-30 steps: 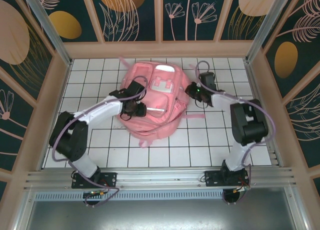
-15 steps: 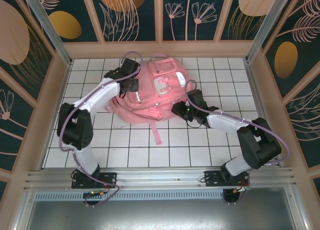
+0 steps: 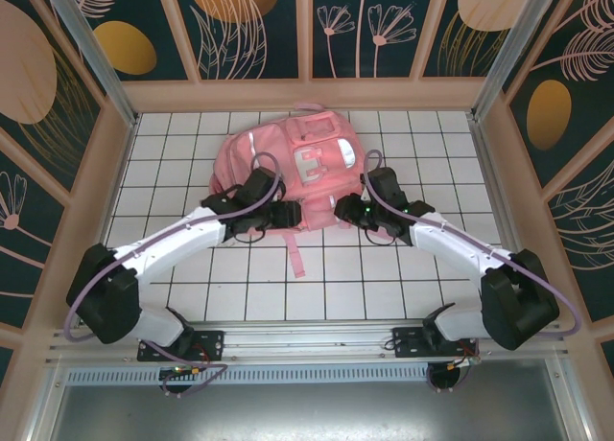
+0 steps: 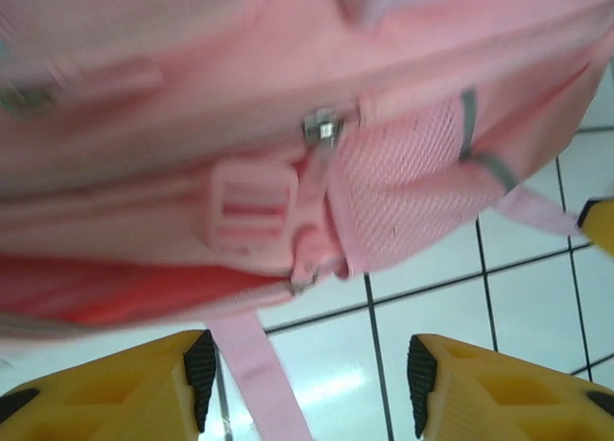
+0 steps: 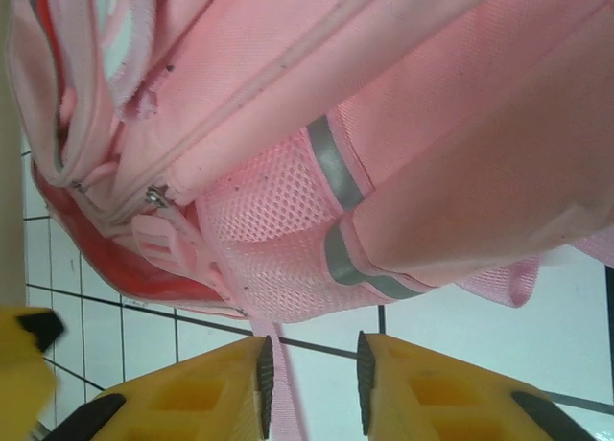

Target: Pack the student bag

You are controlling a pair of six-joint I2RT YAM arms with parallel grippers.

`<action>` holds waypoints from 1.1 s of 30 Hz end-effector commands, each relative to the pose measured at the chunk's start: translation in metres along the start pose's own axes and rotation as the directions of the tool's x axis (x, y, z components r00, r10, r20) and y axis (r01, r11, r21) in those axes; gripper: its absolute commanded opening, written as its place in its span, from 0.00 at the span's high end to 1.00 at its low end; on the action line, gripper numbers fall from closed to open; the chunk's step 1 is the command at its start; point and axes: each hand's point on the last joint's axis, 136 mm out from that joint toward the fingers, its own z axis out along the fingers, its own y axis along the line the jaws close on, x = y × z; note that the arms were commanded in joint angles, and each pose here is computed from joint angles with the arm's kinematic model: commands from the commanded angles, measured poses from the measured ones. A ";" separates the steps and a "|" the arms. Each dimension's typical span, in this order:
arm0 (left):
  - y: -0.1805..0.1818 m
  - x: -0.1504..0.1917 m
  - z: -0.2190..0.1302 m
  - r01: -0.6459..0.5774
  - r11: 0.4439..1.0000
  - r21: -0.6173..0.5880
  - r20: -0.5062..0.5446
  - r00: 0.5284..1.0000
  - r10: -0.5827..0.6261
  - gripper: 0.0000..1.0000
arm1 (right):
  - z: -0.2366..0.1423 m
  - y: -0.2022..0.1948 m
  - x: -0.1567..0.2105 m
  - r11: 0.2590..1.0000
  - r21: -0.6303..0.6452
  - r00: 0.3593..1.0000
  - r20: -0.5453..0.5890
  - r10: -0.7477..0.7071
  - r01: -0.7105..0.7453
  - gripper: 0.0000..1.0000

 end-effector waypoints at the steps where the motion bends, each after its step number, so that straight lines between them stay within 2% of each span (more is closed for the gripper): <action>1: -0.021 -0.003 0.016 0.087 0.994 0.059 -0.009 0.996 -0.087 0.43 | 0.000 -0.006 0.003 1.000 0.025 1.000 -0.020 -0.015 0.016 0.69; 8: -0.012 0.009 0.048 0.078 0.997 -0.008 -0.053 0.996 -0.078 0.45 | 0.004 -0.008 0.005 1.000 0.013 1.000 -0.013 0.002 -0.002 0.72; 20: 0.014 0.001 0.090 0.062 0.982 -0.178 -0.026 0.997 -0.067 0.45 | 0.023 -0.010 0.008 0.999 0.000 0.998 -0.047 0.033 -0.033 0.73; 22: 0.019 0.005 0.098 0.059 0.979 -0.198 -0.038 0.997 -0.067 0.49 | 0.027 -0.010 0.010 0.999 -0.003 0.998 -0.056 0.040 -0.040 0.73; 29: 0.034 0.019 0.111 0.045 0.972 -0.231 -0.067 0.996 -0.062 0.84 | 0.037 -0.013 0.009 0.999 0.014 0.996 -0.072 0.046 -0.045 0.74; 33: 0.027 0.013 0.099 0.062 0.980 -0.188 -0.031 0.997 -0.069 0.90 | 0.039 -0.015 0.007 0.999 0.034 0.997 -0.070 0.043 -0.040 0.74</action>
